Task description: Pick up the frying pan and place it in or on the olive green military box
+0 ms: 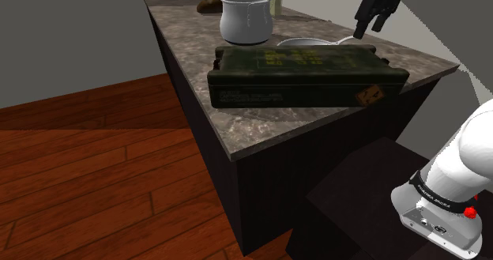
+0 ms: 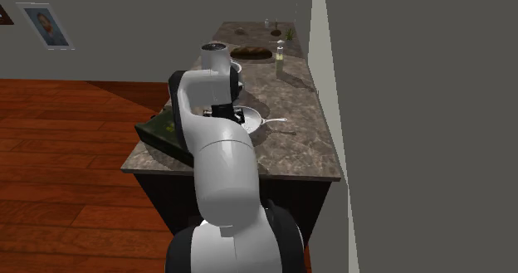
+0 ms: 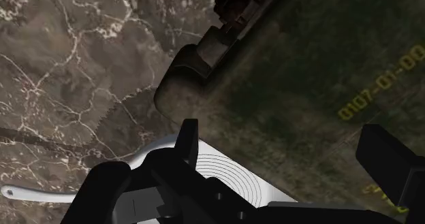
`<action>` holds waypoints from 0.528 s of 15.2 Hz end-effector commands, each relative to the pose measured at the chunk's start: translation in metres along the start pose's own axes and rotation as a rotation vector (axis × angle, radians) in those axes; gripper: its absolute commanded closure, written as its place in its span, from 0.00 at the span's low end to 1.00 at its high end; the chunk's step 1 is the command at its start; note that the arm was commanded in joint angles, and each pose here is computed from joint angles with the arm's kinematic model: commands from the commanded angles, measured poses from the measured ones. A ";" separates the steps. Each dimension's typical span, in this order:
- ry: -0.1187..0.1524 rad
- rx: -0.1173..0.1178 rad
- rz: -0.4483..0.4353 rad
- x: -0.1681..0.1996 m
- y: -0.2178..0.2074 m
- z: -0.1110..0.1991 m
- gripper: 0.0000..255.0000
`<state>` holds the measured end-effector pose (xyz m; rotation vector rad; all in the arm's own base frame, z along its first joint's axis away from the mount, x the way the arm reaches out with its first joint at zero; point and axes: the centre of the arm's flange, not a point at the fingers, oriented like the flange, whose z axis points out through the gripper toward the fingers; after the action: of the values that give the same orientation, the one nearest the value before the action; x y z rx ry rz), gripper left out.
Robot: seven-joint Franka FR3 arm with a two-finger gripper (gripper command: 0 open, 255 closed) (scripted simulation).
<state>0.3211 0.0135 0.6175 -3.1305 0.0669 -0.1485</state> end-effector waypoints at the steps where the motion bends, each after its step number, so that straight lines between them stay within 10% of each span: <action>1: 0.000 0.000 0.000 0.000 0.000 0.000 0.00; 8: 0.042 0.131 -0.116 0.055 0.087 0.023 0.00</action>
<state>0.3651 -0.0604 0.6029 -3.0188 -0.0896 -0.1995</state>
